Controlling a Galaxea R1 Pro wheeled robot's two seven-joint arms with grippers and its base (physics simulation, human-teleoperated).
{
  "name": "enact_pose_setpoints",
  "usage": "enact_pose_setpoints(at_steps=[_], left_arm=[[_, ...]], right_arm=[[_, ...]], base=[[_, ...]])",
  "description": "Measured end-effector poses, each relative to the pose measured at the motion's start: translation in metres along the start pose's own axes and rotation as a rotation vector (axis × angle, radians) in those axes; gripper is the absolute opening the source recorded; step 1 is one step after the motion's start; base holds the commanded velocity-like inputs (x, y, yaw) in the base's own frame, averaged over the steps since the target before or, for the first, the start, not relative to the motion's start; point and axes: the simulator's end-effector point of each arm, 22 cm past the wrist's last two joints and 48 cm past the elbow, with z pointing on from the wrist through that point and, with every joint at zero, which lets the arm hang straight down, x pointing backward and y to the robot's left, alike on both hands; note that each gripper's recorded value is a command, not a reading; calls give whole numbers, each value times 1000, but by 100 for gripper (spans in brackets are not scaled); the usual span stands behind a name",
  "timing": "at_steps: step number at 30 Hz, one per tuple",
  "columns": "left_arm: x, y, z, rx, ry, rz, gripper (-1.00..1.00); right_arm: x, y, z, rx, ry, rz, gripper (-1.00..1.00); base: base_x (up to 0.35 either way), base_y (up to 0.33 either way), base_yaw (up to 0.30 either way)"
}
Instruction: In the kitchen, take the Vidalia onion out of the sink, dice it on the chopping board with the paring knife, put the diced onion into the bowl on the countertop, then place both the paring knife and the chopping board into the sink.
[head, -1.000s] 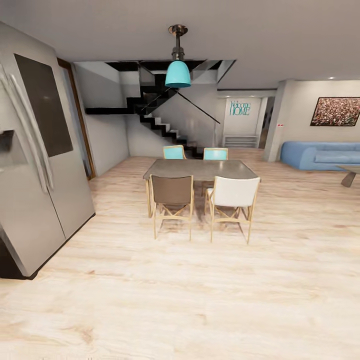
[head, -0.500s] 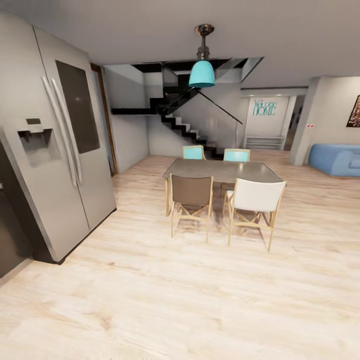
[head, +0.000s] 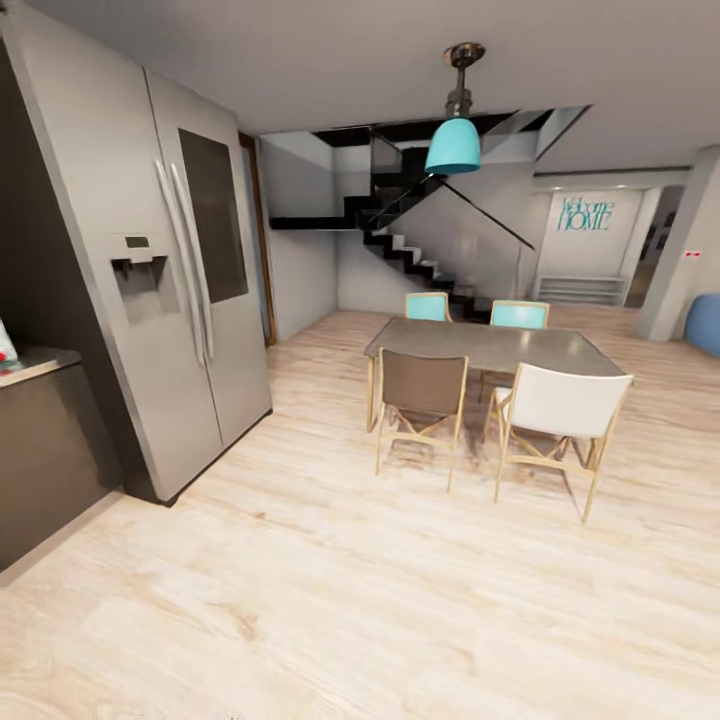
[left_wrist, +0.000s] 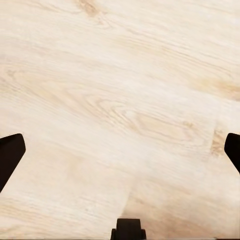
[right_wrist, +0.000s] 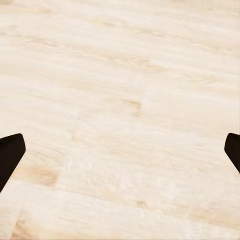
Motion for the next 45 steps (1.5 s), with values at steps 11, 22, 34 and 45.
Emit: enact_pose_setpoints(at_steps=[11,22,34,45], left_arm=[[0,0,0,0,0,0,100],[0,0,0,0,-1,0,100],[0,0,0,0,0,0,100],[0,0,0,0,0,0,100]], right_arm=[[0,0,0,0,0,0,100],[0,0,0,0,0,0,100],[0,0,0,0,0,0,100],[0,0,0,0,0,0,100]], base=[[0,0,267],[0,0,266],[0,0,266],[0,0,266]])
